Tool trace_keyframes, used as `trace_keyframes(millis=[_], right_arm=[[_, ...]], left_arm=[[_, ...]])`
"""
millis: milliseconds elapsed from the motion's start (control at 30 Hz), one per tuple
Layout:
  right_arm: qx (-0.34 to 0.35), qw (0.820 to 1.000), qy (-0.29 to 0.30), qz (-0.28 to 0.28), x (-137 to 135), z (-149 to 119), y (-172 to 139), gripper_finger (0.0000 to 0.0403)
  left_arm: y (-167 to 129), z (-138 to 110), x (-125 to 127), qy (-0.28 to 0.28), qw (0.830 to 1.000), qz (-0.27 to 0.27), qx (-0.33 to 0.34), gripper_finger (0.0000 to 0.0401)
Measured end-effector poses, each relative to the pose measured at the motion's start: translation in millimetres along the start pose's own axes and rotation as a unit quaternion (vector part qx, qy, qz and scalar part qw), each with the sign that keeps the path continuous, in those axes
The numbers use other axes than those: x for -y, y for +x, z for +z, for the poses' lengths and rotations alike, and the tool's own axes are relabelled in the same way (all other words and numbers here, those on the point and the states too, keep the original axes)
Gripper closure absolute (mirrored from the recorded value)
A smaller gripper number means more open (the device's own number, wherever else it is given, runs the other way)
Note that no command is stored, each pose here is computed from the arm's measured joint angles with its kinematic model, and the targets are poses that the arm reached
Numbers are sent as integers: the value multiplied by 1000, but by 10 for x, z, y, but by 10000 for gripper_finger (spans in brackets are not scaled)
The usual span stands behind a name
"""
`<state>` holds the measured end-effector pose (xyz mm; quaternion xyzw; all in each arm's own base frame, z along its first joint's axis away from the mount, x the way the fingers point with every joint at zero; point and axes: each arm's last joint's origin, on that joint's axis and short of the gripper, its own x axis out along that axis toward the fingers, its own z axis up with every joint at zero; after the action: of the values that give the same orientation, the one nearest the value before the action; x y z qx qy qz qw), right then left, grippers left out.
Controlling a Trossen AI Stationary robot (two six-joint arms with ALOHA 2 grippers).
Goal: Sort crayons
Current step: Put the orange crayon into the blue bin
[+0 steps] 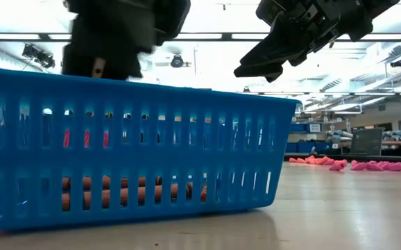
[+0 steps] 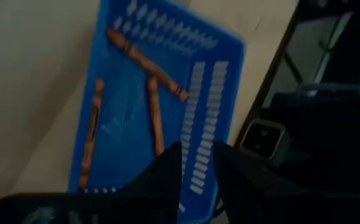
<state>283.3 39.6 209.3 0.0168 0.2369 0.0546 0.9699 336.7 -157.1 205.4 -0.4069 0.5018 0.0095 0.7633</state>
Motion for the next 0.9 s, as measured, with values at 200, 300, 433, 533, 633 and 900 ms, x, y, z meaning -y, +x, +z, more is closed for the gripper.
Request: trace_keyframes(millis=[200, 300, 433, 533, 633, 900], right_arm=[[0, 1000, 0, 0, 1, 0, 0, 236], [0, 1000, 4, 1, 1, 0, 0, 236], [0, 1000, 6, 1, 0, 0, 0, 236], [0, 1000, 7, 1, 0, 0, 0, 236], [0, 1000, 7, 1, 0, 0, 0, 236], [1, 1000, 7, 1, 2, 1, 0, 236]], left_arm=[[-96, 212, -132, -43, 999, 20, 19, 313], [-122, 305, -232, -69, 995, 57, 52, 323], [-161, 405, -373, -100, 985, 110, 85, 339], [-161, 433, -497, -114, 979, 152, 74, 351], [-174, 415, -612, -127, 969, 203, 56, 357], [-138, 393, -727, -125, 960, 249, 29, 326]])
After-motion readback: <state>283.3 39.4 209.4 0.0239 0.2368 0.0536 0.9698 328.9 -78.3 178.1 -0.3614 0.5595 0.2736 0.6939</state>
